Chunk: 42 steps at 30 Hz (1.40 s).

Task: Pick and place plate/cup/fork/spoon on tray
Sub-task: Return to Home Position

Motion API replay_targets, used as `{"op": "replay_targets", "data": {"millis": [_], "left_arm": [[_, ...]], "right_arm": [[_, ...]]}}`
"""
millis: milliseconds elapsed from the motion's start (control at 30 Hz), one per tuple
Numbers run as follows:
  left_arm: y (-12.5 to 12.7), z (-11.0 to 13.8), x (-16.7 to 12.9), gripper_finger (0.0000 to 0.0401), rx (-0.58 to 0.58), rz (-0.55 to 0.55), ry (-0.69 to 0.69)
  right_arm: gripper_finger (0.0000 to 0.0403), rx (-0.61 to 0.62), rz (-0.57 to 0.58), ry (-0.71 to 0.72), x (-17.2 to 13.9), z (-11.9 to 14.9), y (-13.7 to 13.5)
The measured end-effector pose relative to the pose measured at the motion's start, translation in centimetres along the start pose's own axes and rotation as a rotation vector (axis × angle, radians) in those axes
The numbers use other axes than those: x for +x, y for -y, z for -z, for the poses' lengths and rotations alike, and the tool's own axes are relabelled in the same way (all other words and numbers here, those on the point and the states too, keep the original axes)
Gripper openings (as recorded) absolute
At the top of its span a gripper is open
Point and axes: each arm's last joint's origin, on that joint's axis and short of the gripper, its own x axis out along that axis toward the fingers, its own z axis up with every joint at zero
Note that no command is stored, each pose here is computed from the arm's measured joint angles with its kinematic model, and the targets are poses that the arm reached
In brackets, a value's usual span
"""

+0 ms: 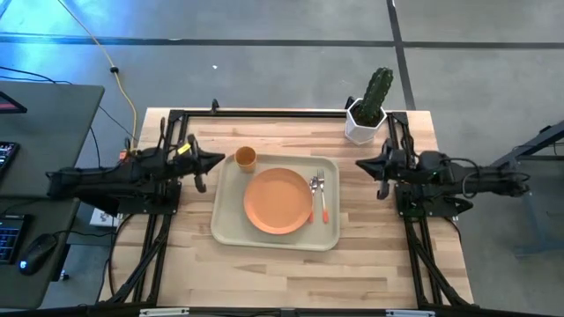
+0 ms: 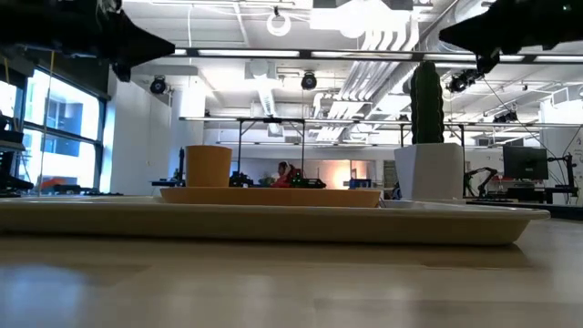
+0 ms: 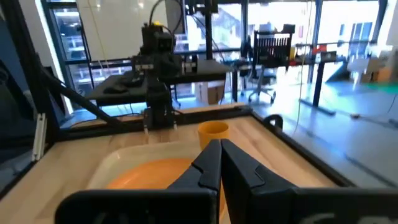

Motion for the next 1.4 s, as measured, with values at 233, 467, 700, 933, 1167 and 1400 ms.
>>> {"op": "replay_targets", "data": {"millis": [233, 467, 700, 933, 1167, 1400], "left_arm": [[-0.3, 1.4, -1.1, 0.0000, -0.016, 0.002, 0.018], [-0.5, 2.9, -1.9, 0.0000, -0.074, 0.030, 0.046], [-0.7, 4.6, -2.1, 0.0000, -0.058, 0.016, 0.007], [-0.7, 6.0, -1.8, 0.0000, -0.076, 0.016, 0.010], [-0.7, 5.9, -1.9, 0.0000, -0.064, 0.017, 0.014], [-0.7, 6.0, -1.9, 0.0000, -0.037, 0.027, 0.002]], "right_arm": [[0.0000, -0.040, -0.031, 0.038, -1.7, 0.7, 0.3], [0.0000, -0.039, -0.034, 0.040, -3.0, 1.0, 0.6], [0.0000, -0.002, -0.034, 0.003, -3.3, 1.5, 0.7], [0.0000, 0.065, -0.040, 0.078, -2.4, 2.7, 0.5], [0.0000, 0.118, -0.083, 0.039, -1.4, 6.0, 0.4], [0.0000, 0.034, -0.055, 0.061, -1.3, 7.3, 0.5]]}}
